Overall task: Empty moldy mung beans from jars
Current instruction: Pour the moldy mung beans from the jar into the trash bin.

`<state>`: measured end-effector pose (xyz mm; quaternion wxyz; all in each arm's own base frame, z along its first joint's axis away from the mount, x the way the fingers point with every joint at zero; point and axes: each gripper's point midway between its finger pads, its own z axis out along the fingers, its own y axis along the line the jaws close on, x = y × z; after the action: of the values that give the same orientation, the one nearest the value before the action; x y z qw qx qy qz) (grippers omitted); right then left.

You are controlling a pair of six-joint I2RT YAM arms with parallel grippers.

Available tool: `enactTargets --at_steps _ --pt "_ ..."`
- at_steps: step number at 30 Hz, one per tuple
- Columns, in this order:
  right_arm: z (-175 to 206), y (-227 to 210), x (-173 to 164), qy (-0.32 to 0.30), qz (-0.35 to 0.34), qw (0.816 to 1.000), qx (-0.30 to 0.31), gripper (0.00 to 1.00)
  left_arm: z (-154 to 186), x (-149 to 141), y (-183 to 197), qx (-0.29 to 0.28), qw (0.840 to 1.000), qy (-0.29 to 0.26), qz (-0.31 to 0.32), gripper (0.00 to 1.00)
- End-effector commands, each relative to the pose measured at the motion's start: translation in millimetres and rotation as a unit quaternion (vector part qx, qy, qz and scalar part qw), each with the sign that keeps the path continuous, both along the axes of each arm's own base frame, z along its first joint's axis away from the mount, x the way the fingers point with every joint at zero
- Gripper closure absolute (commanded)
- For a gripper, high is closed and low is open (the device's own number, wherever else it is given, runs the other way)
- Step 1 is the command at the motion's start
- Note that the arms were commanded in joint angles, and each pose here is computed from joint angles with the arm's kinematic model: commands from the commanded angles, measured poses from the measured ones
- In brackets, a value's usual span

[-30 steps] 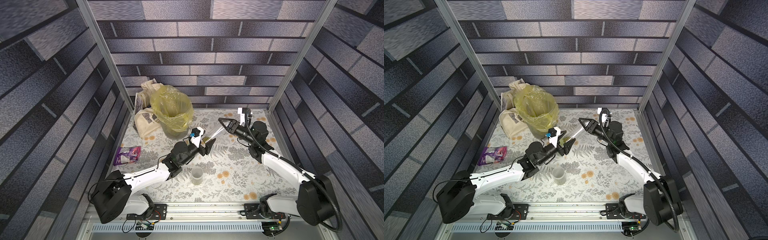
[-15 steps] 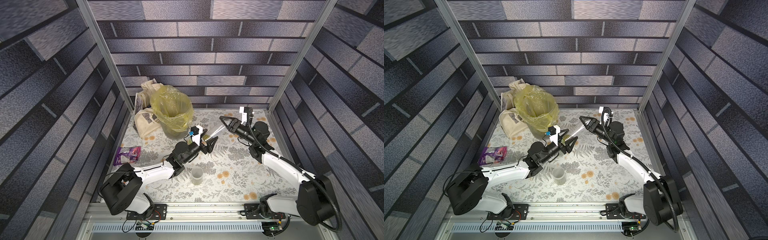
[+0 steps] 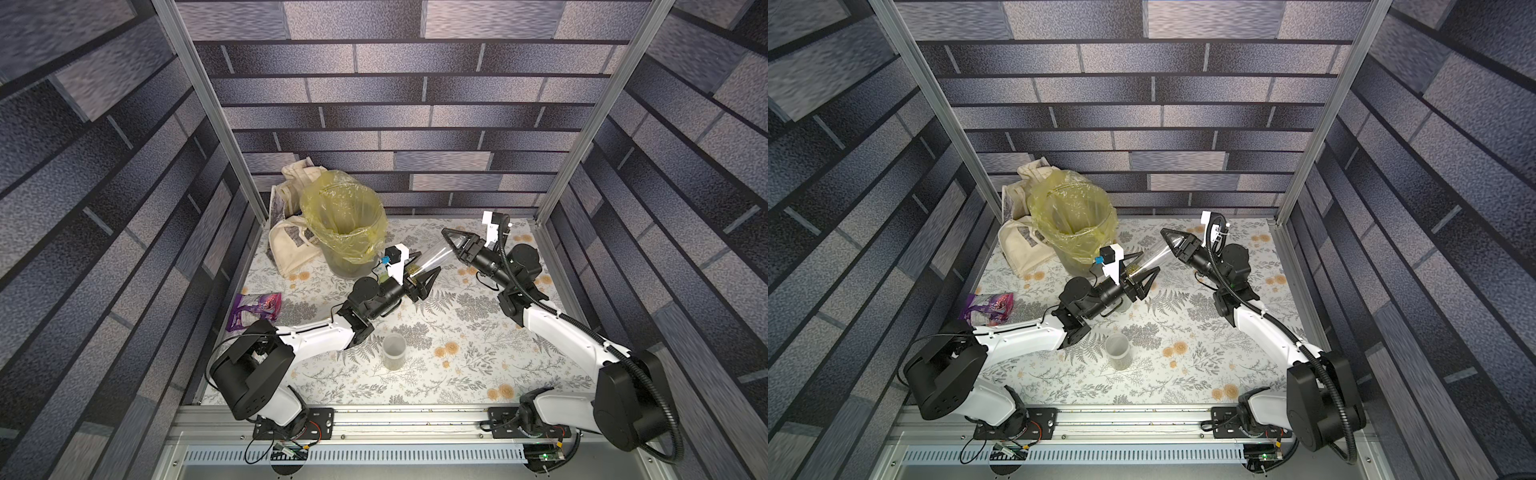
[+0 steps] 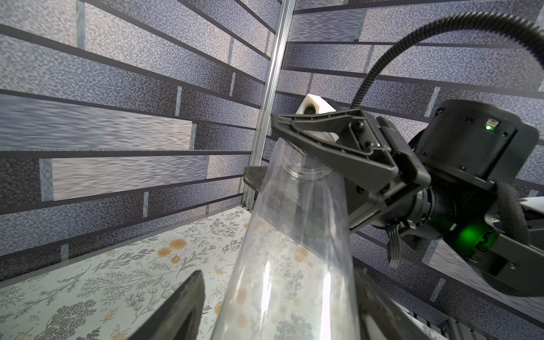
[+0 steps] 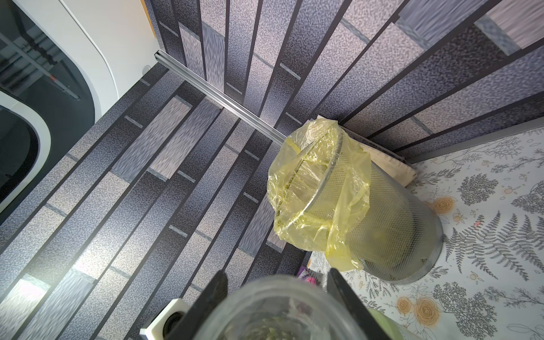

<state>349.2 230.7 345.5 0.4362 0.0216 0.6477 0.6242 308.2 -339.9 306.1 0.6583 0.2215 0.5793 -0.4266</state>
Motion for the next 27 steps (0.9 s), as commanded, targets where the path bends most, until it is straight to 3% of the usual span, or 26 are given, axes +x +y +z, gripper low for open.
enactTargets --at_steps 1,10,21,27 --pt "8.6 0.2 -5.3 -0.018 0.01 1.0 0.012 0.67 19.2 7.1 2.5 -0.026 1.0 -0.013 0.002 0.22" --pt "-0.6 3.4 -1.4 -0.003 0.019 1.0 0.021 0.67 21.2 8.5 -3.9 -0.031 0.999 -0.019 -0.011 0.25" --pt "-2.2 4.6 -0.8 0.0 0.02 1.0 0.014 0.67 28.0 5.6 -7.9 -0.038 0.998 -0.035 -0.027 0.37" --pt "-3.2 4.4 -0.3 0.003 0.022 0.999 0.026 0.59 31.9 5.7 -3.7 -0.045 0.998 -0.037 -0.019 0.4"
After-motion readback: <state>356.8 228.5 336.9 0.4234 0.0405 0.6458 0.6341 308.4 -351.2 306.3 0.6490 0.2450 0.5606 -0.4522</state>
